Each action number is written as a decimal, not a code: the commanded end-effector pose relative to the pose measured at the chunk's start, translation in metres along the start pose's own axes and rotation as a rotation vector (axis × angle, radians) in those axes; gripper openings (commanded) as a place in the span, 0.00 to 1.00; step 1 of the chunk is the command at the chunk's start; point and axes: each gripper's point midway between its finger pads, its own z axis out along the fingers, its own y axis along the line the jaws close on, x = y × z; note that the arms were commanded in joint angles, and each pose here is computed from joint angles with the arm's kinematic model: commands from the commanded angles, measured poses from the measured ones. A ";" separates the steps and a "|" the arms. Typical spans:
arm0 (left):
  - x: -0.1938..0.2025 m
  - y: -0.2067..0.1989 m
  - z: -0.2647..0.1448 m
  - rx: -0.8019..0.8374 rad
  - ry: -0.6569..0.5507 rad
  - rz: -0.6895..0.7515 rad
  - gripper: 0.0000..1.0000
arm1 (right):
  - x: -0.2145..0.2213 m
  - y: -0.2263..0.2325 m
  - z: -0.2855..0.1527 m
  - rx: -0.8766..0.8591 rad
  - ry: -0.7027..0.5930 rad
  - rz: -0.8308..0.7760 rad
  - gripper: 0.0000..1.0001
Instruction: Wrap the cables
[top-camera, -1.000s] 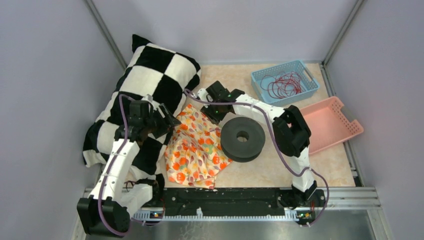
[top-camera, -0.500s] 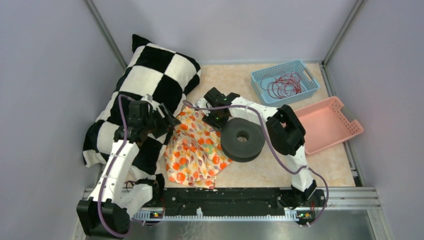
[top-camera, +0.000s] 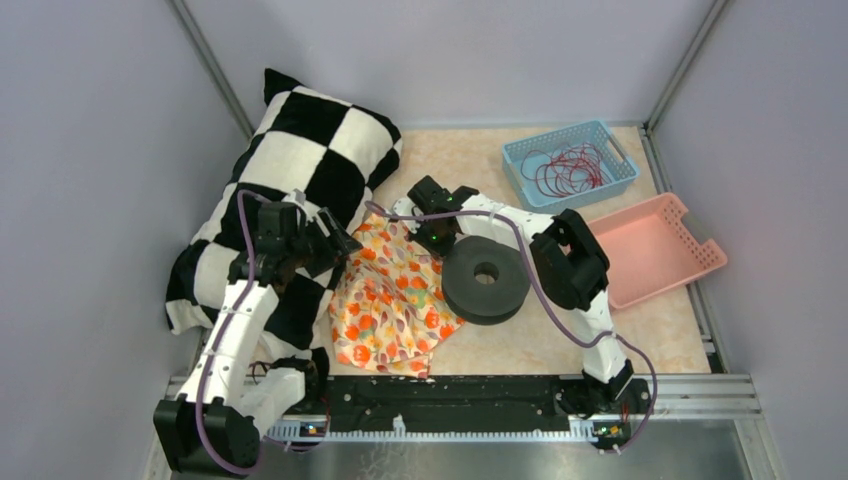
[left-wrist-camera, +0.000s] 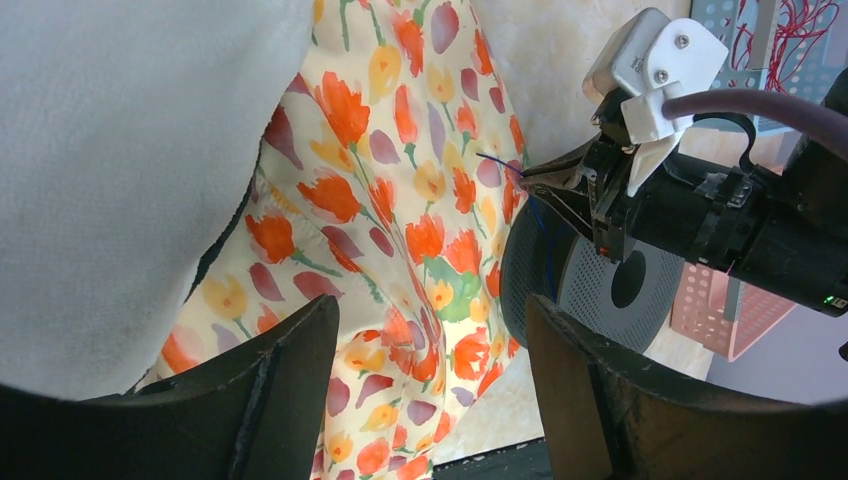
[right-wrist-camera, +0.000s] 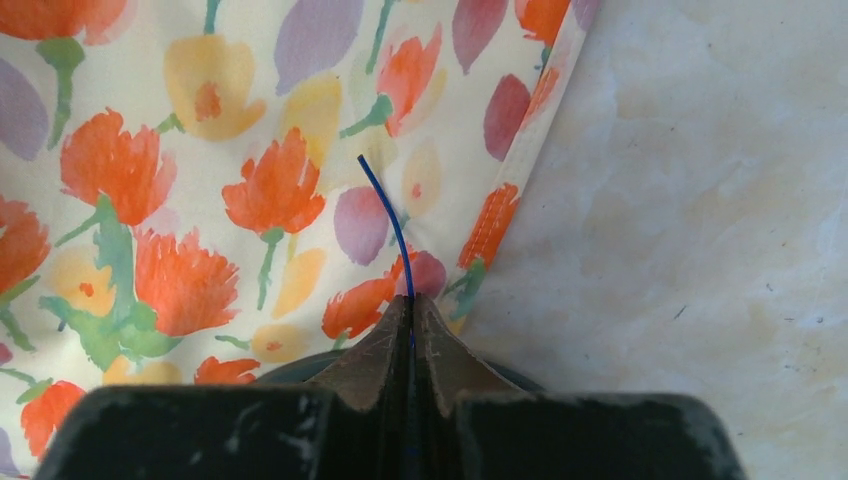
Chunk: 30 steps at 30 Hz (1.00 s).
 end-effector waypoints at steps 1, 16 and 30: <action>0.000 -0.004 -0.002 0.032 -0.008 0.003 0.75 | -0.015 -0.004 -0.005 0.029 -0.050 0.006 0.00; 0.045 -0.055 -0.008 0.342 0.158 0.129 0.72 | -0.020 -0.054 -0.037 0.135 -0.174 0.259 0.00; 0.114 -0.097 0.025 0.401 0.342 0.213 0.73 | -0.003 -0.081 -0.060 0.148 -0.272 0.511 0.00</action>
